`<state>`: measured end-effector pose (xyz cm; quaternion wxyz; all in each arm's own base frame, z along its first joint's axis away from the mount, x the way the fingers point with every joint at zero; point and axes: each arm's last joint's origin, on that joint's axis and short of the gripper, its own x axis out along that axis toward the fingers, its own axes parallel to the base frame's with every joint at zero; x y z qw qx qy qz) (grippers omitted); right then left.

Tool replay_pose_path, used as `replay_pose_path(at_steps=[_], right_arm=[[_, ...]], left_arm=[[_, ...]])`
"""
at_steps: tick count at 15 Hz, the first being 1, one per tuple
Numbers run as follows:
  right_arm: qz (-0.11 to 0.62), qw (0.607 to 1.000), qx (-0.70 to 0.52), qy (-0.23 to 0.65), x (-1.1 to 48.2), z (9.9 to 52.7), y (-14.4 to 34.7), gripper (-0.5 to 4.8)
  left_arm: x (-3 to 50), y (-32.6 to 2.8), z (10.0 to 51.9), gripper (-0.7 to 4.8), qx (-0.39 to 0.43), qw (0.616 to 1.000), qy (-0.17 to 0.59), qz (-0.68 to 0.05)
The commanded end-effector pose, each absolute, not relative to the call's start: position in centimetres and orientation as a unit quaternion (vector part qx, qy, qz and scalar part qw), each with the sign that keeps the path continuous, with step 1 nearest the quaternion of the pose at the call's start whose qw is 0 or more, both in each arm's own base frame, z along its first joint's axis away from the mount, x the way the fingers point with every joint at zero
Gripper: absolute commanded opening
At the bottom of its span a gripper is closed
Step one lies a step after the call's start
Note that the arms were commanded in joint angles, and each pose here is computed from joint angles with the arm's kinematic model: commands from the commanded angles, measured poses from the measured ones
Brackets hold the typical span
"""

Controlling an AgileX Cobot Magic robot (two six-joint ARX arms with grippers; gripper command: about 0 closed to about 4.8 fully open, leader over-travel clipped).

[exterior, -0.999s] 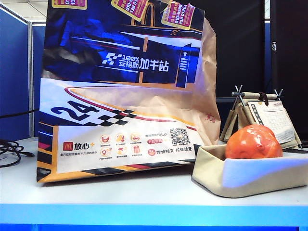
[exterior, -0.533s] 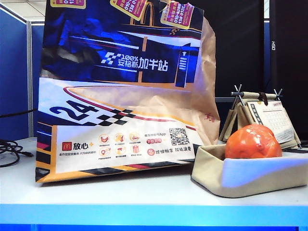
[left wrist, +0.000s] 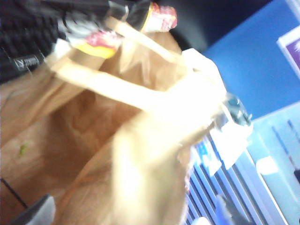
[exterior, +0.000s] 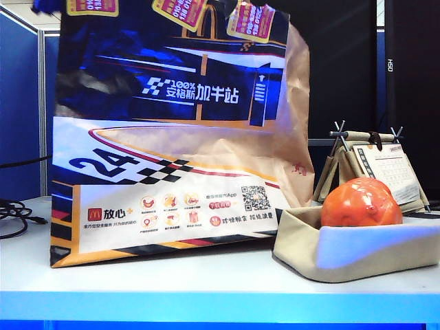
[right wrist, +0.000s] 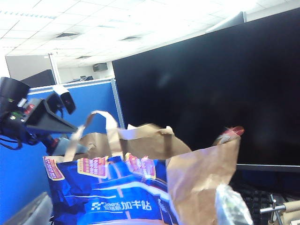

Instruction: Open the paper bag and put two oranges into the paper bag.

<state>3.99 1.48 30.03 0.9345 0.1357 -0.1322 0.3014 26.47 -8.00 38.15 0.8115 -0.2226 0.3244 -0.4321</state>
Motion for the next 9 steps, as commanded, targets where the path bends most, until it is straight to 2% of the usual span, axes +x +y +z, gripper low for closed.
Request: replay_pose_path(at_steps=[1, 2, 5, 6, 9], right_arm=[[0.297, 0.937, 0.146, -0.111, 4.1, 29.7, 1.5, 4.76], [0.295, 0.938, 0.150, -0.100, 4.2, 29.5, 1.5, 4.71], [0.270, 0.946, 0.172, -0.046, 4.8, 28.5, 1.4, 4.71], [0.271, 0.945, 0.180, -0.017, 5.3, 27.9, 1.4, 4.71], [0.270, 0.933, 0.229, 0.063, 7.2, 26.0, 1.4, 4.72]], left_arm=[[26.3, -8.2, 38.6, 2.24, -0.221, 0.789, 0.311, -0.482], [26.2, -8.3, 38.8, 1.07, -0.224, 0.775, 0.305, -0.505], [26.1, -8.4, 39.4, 0.14, -0.237, 0.742, 0.297, -0.553], [26.1, -8.4, 39.5, 0.03, -0.236, 0.735, 0.292, -0.565], [25.5, -8.5, 41.0, -0.06, -0.241, 0.678, 0.291, -0.631]])
